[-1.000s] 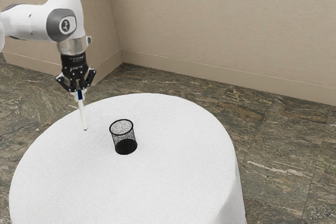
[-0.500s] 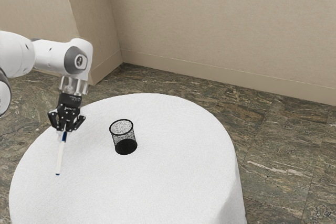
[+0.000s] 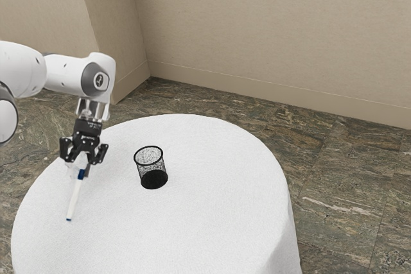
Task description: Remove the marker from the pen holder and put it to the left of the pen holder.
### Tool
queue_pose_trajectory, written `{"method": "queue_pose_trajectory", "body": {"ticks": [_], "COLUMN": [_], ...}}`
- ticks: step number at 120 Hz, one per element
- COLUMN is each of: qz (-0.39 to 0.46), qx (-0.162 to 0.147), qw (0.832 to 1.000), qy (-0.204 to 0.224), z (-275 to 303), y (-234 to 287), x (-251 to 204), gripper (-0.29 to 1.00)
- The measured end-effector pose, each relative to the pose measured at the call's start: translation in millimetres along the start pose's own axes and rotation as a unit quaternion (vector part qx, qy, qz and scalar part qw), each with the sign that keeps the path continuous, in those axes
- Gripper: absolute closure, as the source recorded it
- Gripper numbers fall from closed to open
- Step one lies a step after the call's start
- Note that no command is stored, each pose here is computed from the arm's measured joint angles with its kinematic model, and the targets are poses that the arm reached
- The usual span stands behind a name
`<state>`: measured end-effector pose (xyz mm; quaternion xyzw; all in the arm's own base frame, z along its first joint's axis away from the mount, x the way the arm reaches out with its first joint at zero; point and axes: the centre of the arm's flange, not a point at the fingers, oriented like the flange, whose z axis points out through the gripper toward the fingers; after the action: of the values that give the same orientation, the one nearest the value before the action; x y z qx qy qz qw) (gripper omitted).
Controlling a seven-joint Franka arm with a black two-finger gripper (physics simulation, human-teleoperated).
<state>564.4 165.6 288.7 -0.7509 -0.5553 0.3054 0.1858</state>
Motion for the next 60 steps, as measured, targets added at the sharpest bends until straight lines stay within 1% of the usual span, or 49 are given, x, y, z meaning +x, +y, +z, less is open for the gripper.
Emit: {"method": "queue_pose_trajectory", "body": {"ticks": [12,20,28,34,42,48,55,60], "qz": [0.004,0.011,0.022,0.036,0.064,0.101,0.159,0.198], "qx": [-0.017,-0.042,-0.081,-0.121,-0.173,-0.211,-0.260,-0.283], "qw": [1.000,0.999,0.995,0.989,0.977,0.964,0.940,0.924], "qy": [0.010,0.027,0.052,0.077,0.108,0.126,0.153,0.165], "z": [-11,-31,-65,-99,-139,-159,-185,-197], "y": [-3,-11,-29,-49,-71,-76,-90,-96], "x": [-3,-15,-34,-57,-89,-108,-139,-158], "gripper": [0.29,0.23,0.17,0.14,0.10,0.08,0.06,0.05]}}
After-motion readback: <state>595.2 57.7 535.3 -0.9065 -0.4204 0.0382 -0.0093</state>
